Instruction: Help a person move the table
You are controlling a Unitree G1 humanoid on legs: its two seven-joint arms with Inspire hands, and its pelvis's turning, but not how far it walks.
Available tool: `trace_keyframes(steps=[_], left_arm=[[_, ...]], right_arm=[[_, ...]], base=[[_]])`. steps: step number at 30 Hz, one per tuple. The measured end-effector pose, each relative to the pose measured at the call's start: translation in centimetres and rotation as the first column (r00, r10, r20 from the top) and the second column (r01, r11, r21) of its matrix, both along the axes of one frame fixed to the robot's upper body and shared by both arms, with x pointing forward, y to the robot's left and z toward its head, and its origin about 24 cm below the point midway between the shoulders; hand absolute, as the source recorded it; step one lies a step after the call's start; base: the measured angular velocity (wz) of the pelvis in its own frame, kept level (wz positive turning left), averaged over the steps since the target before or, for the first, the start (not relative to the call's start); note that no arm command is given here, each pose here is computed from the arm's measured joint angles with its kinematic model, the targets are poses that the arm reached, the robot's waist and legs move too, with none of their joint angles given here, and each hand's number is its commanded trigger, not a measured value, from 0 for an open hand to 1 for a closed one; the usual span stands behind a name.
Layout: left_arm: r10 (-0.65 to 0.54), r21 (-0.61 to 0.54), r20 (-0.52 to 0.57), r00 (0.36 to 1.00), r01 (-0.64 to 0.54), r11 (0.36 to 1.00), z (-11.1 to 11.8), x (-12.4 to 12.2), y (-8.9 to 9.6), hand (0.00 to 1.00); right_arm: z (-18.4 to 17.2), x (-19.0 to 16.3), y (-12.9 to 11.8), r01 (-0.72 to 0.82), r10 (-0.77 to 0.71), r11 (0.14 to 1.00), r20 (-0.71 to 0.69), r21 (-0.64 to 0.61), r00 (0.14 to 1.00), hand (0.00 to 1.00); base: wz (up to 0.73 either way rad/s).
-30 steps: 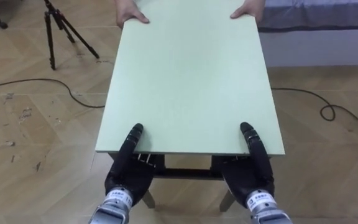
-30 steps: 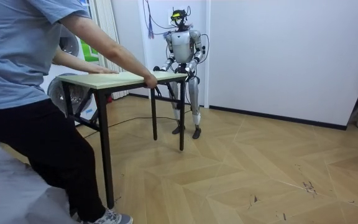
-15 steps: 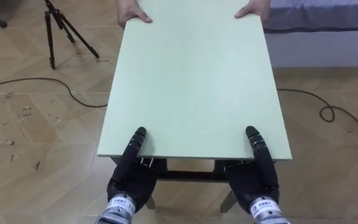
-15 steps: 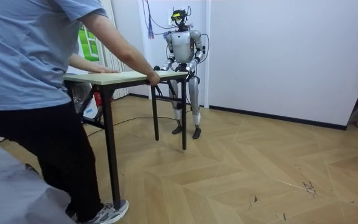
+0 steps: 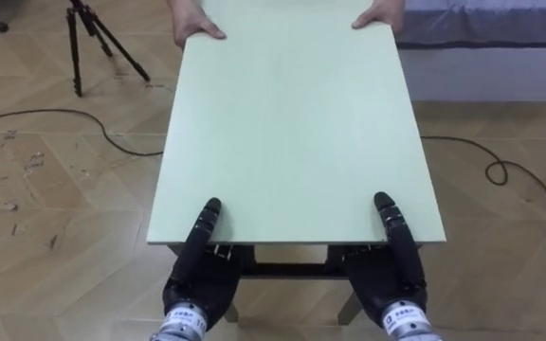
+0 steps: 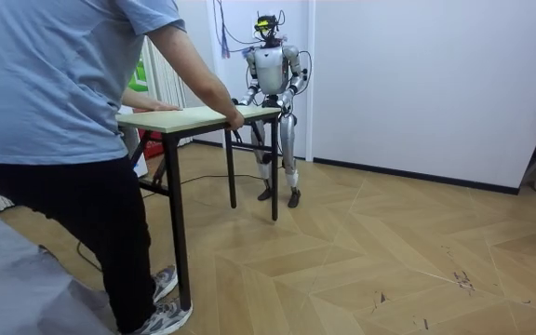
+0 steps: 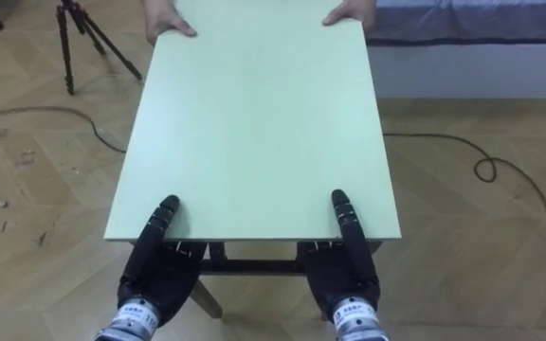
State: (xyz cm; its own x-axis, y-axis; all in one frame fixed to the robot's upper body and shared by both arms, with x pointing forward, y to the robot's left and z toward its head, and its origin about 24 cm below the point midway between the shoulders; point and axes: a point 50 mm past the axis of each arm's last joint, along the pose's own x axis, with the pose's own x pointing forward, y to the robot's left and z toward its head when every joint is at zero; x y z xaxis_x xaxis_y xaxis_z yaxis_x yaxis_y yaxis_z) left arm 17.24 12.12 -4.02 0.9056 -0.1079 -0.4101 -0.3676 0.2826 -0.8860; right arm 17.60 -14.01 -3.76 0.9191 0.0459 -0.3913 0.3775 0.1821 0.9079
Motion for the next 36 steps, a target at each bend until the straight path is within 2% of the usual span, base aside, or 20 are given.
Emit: trace_keyframes(steps=[4,14,17,21,24,29,32,36], left_arm=[[0.009,-0.027,-0.016,1.000,-0.010,1.000,-0.6,-1.2,-0.2,1.00],[-0.037,-0.026,0.063,0.997,0.038,0.999,0.7,1.3,-0.6,1.00],[-0.038,-0.023,0.058,0.998,0.039,0.999,0.3,1.0,0.2,1.00],[-0.068,-0.038,0.029,0.997,0.069,0.997,-0.4,0.8,-0.3,1.00],[-0.069,-0.042,0.031,0.997,0.070,0.997,-0.4,0.9,-0.2,1.00],[-0.121,-0.013,0.028,0.992,0.121,0.993,-0.3,0.7,-0.7,1.00],[-0.106,-0.023,0.045,0.993,0.107,0.994,0.0,0.8,-0.9,1.00],[-0.073,-0.016,0.078,0.994,0.075,0.997,0.7,1.2,-0.3,1.00]], right_arm=[[-0.2,-0.4,-0.2,-0.016,0.016,0.999,-0.006,-0.032,1.000,1.00],[0.9,1.1,-1.0,0.009,-0.006,1.000,0.085,-0.029,0.996,1.00],[0.5,0.7,-0.5,-0.017,0.018,1.000,0.074,-0.014,0.997,1.00],[-0.2,0.1,-1.2,-0.002,0.003,1.000,0.065,-0.023,0.998,1.00],[-0.2,0.2,-1.3,-0.014,0.015,1.000,0.063,-0.017,0.998,1.00],[-0.6,-1.4,-1.9,0.031,-0.031,0.999,0.028,0.019,0.999,1.00],[-0.1,-1.1,-1.8,0.021,-0.022,1.000,0.048,0.015,0.999,1.00],[0.4,-0.2,-1.0,-0.002,0.001,1.000,0.082,0.013,0.997,1.00]], base=[[-0.23],[0.12],[-0.01],[0.29],[0.22],[0.50],[-0.45],[-0.16]])
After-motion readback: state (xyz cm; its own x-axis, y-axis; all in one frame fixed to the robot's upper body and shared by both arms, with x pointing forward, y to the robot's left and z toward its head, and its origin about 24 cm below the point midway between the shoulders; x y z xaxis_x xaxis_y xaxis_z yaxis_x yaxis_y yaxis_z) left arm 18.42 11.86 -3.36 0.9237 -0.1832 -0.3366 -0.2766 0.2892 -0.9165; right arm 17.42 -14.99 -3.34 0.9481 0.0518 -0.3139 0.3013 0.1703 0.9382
